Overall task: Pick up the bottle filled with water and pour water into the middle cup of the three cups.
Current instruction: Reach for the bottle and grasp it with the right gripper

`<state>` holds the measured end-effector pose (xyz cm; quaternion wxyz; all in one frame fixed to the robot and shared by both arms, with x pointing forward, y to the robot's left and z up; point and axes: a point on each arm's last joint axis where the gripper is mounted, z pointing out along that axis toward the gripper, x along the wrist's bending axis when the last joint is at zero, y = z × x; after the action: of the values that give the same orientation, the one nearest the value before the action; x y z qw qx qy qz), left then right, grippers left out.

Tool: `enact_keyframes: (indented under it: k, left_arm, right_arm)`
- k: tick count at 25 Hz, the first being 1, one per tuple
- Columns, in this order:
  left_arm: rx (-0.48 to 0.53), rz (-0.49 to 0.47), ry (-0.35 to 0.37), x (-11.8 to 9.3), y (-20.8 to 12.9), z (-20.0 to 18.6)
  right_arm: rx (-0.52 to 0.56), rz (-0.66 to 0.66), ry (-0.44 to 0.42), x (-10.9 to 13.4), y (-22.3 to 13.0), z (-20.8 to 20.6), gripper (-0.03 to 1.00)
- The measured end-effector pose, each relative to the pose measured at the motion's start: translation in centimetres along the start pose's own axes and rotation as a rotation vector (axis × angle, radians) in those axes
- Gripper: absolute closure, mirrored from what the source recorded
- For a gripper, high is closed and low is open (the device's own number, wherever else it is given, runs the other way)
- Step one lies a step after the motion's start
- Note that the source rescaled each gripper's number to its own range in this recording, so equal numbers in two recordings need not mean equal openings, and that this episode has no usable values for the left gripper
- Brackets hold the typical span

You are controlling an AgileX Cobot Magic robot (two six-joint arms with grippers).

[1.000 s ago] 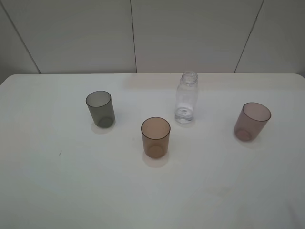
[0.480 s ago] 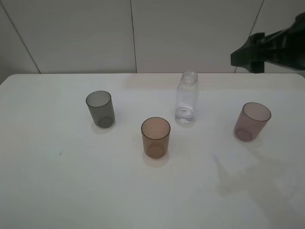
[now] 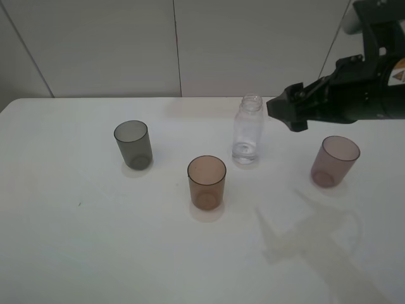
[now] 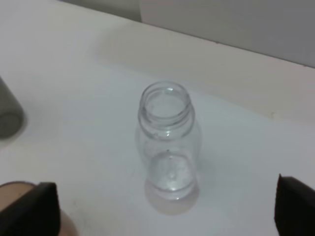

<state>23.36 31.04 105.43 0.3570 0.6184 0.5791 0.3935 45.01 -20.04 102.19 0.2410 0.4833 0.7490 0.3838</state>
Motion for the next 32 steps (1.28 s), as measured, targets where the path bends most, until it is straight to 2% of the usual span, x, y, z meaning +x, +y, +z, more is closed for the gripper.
enact_keyframes:
  k: [10,17,22,28,32]
  left_arm:
    - [0.0,0.0,0.0,0.0,0.0,0.0]
    - [0.0,0.0,0.0,0.0,0.0,0.0]
    - [0.0,0.0,0.0,0.0,0.0,0.0]
    - [0.0,0.0,0.0,0.0,0.0,0.0]
    - [0.0,0.0,0.0,0.0,0.0,0.0]
  right_arm:
    - [-0.054,-0.002,0.003,0.1,-3.3,0.5,0.01]
    - [-0.169,-0.002,-0.001,0.0,-5.0,0.5,0.01]
    - [-0.231,-0.005,-0.002,0.0,-4.9,0.9,0.01]
    - [-0.267,-0.048,0.017,0.3,-5.5,3.5,0.01]
    - [-0.273,-0.032,0.027,0.3,-6.2,5.3,0.01]
